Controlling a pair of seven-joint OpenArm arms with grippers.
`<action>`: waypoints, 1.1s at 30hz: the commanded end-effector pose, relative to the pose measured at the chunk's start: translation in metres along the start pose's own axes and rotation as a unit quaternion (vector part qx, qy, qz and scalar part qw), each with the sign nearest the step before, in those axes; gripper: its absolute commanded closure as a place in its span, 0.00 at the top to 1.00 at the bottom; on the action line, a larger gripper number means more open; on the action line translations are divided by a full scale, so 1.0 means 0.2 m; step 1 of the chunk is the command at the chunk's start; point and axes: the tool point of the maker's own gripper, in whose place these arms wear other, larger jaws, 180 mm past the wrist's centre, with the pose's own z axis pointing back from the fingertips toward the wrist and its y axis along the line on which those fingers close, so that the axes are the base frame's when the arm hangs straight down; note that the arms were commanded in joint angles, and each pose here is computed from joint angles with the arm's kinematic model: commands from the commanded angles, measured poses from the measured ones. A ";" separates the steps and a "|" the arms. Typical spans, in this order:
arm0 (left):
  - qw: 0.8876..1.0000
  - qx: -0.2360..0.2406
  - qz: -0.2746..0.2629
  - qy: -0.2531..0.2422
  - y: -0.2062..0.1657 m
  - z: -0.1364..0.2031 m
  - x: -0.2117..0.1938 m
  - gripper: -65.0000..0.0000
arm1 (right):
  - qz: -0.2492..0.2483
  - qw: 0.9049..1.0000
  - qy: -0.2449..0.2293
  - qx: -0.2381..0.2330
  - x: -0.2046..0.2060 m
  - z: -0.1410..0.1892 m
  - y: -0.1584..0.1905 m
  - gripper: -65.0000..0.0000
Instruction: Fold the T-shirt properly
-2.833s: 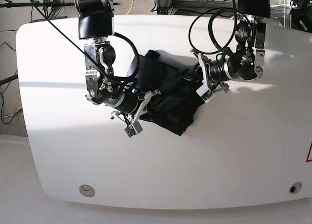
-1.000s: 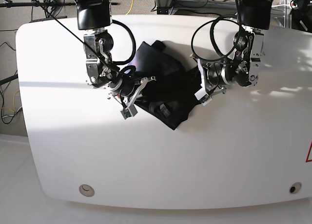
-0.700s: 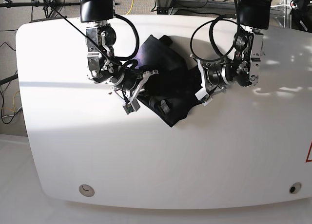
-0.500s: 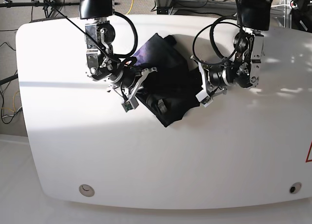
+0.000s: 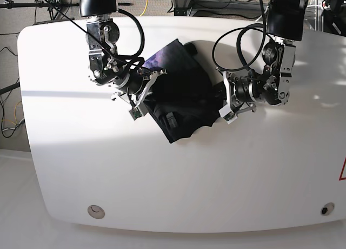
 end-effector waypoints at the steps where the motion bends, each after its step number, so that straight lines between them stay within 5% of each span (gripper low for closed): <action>1: 1.000 0.021 -0.016 -0.008 0.07 0.06 0.07 0.00 | 0.003 1.000 -0.011 0.018 0.02 -0.01 0.06 0.00; 19: 0.998 0.033 -0.010 -0.061 0.12 0.09 0.17 0.00 | 0.010 0.998 -0.023 0.055 0.14 -0.09 0.28 0.00; 33: 0.995 0.075 -0.006 -0.072 0.10 0.13 0.09 0.00 | 0.056 0.997 -0.036 0.037 0.39 -0.10 0.19 0.00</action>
